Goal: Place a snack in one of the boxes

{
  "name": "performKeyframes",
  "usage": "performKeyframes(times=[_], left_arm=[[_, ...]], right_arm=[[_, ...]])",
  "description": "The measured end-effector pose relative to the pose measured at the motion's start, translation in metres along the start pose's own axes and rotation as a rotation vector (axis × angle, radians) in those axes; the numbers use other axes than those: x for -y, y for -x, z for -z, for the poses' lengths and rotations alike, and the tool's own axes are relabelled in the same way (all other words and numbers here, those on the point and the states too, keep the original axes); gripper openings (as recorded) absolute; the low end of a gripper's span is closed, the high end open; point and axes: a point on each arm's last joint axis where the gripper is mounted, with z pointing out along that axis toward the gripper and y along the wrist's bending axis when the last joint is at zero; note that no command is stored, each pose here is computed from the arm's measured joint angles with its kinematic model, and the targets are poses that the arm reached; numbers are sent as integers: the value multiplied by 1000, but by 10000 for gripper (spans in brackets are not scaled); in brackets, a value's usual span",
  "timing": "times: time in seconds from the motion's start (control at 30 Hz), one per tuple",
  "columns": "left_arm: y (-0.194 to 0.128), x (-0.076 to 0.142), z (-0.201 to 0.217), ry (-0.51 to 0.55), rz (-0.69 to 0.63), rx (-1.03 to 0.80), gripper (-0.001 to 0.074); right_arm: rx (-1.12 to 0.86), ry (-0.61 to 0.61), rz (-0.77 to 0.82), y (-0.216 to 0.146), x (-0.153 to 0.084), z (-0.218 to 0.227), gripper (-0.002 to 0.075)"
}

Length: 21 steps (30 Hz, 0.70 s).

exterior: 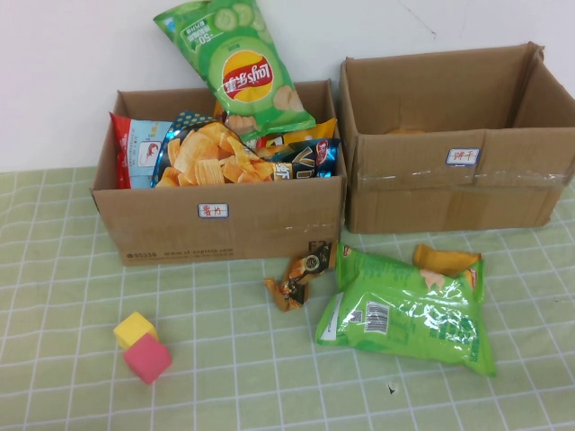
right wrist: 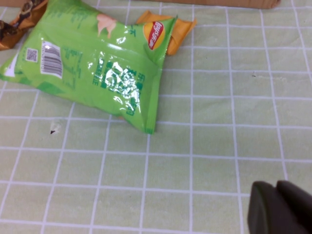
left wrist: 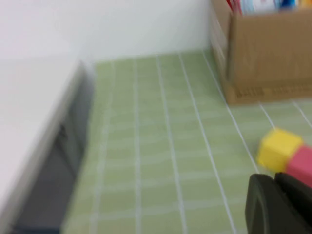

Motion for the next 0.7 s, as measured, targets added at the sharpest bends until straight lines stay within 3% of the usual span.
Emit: performKeyframes(times=[0.1,0.4,0.7], left_arm=[[-19,3,-6,-30,25,-52,-1],[-19,5,-6,-46,-51,-53,-1],[-19,8,-6,-76,69,-58,-1]], right_arm=[[0,0,0,0,0,0,11],[0,0,0,0,0,0,11],[0,0,-17,0,0,0,11]])
